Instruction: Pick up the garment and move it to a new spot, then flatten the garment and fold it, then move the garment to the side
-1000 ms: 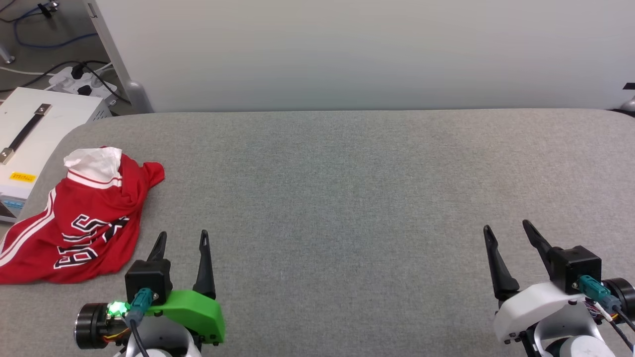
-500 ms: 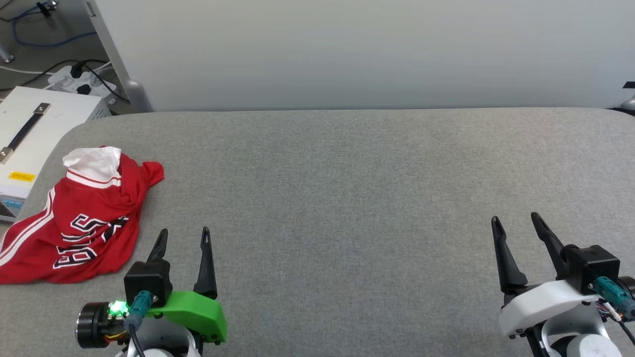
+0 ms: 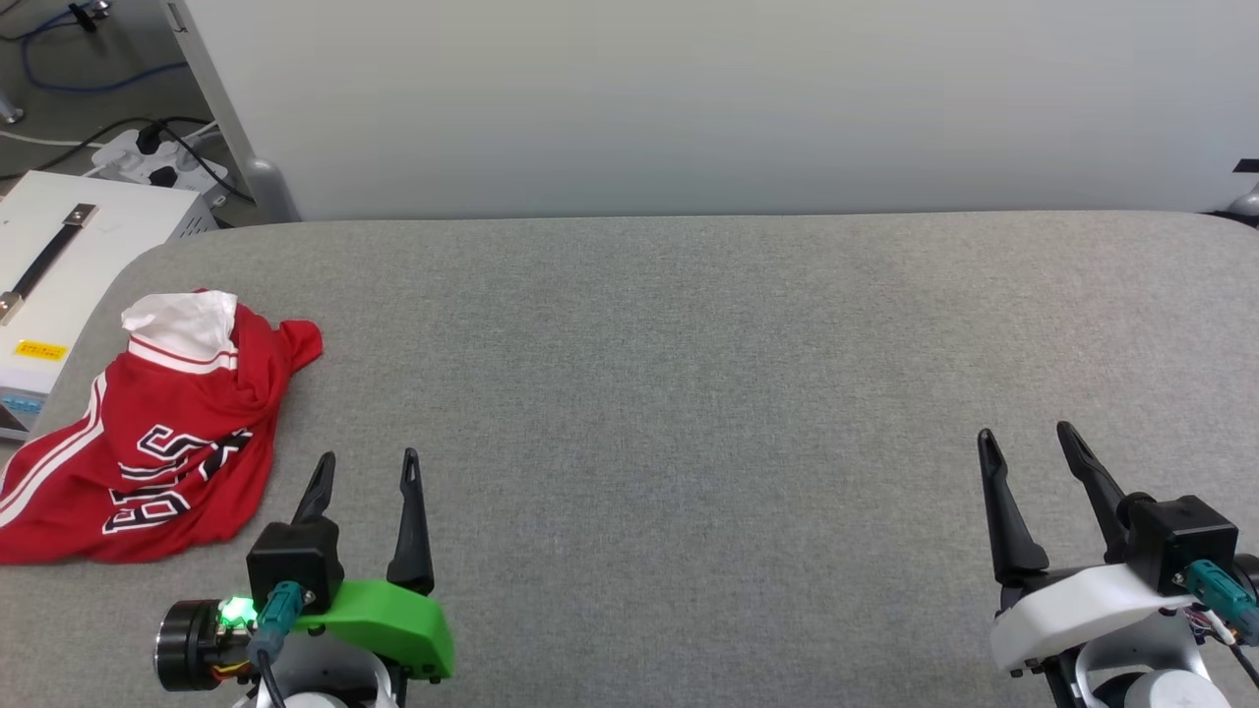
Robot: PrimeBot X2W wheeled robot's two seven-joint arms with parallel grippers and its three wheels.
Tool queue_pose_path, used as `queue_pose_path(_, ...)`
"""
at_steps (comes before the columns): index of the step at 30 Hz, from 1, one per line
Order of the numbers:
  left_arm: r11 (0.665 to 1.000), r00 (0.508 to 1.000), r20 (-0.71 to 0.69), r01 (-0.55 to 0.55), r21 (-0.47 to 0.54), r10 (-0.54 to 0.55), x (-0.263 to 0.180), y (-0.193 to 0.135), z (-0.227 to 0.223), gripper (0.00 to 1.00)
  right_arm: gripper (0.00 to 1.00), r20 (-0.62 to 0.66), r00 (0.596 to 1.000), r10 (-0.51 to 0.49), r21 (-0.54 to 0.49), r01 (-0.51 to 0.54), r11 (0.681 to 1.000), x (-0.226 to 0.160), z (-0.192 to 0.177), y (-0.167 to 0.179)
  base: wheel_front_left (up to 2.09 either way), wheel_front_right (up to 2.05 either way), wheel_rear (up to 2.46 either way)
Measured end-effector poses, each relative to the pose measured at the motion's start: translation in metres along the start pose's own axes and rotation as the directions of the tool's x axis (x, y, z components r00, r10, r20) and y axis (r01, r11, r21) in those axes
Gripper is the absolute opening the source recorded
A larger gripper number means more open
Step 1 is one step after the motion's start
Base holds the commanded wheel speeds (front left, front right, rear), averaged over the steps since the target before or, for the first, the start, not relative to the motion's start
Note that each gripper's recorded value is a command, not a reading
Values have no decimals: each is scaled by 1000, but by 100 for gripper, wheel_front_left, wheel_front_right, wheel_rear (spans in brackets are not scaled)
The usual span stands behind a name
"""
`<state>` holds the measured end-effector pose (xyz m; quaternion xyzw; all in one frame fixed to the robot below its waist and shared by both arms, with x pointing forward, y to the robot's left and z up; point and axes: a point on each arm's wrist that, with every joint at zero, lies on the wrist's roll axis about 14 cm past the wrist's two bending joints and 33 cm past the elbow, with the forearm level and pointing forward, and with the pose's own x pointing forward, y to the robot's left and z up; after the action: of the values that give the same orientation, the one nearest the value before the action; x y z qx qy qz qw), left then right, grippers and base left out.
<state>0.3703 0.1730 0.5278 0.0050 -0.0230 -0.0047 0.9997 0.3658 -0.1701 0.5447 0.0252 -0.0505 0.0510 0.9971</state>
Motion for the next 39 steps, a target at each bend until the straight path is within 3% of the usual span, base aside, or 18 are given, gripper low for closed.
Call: queue_pose_path(39,999,1000,26,7,-38,-6,1,-5,-6,100,100,52,999,-17,34,15,999,-5,1,-4,0,0,0)
